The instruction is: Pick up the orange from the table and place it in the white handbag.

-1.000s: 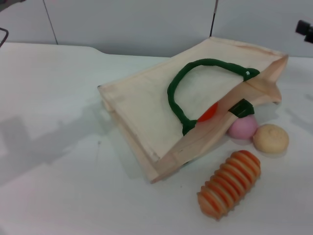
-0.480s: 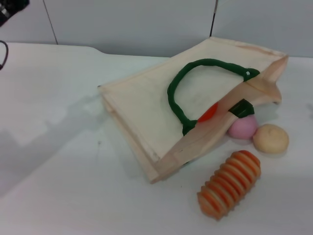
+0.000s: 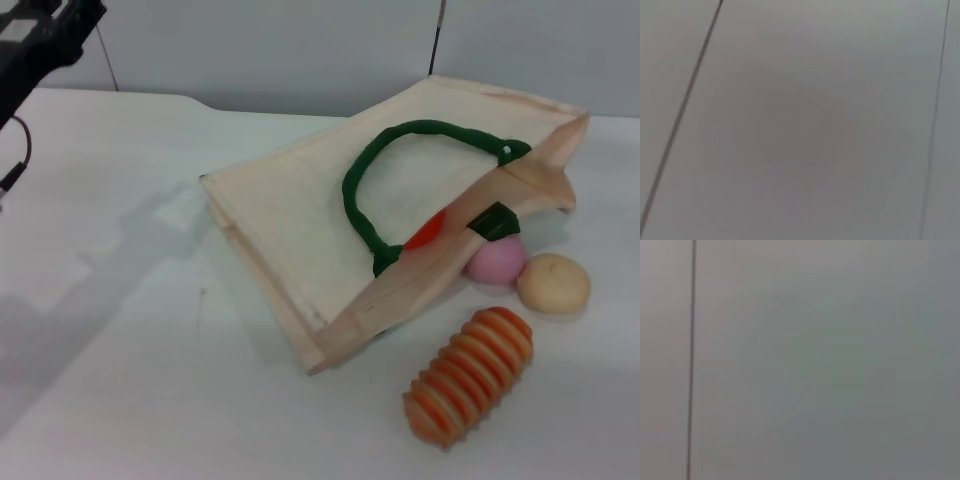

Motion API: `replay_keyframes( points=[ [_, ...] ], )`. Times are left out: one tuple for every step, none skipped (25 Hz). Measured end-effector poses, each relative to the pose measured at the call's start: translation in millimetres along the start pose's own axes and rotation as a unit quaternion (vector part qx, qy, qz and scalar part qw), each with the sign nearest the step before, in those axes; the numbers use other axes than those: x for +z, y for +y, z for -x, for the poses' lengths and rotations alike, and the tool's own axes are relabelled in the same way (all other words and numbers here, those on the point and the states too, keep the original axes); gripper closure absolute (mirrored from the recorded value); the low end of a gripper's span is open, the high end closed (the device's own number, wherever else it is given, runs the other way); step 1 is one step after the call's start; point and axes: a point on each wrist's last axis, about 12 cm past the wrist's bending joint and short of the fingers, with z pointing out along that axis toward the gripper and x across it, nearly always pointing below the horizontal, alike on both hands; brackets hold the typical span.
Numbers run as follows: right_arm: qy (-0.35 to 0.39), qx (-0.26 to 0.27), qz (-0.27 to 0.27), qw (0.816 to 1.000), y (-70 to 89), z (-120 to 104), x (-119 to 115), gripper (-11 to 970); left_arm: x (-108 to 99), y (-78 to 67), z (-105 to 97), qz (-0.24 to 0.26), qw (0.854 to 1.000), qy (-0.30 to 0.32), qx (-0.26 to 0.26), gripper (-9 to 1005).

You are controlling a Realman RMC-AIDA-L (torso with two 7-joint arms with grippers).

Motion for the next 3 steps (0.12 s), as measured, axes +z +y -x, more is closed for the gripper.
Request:
replay_keyframes(
  points=[
    [0.000,0.000,-0.004,1.000,-0.5,-0.5,-1.0,76,-1.8,-0.7,-3.3,0.008,1.000,-0.005,0.009,485],
    [-0.001,0.001,-0.008,1.000,-1.5,-0.8,-2.2,76,-2.6,-1.0,-4.7,0.012,1.000,-0.007,0.018,485],
    [-0.002,0.002,-0.013,1.000,-2.8,-0.9,-3.6,76,-3.5,-1.6,-6.9,0.017,0.999,-0.009,0.031,485]
  ],
)
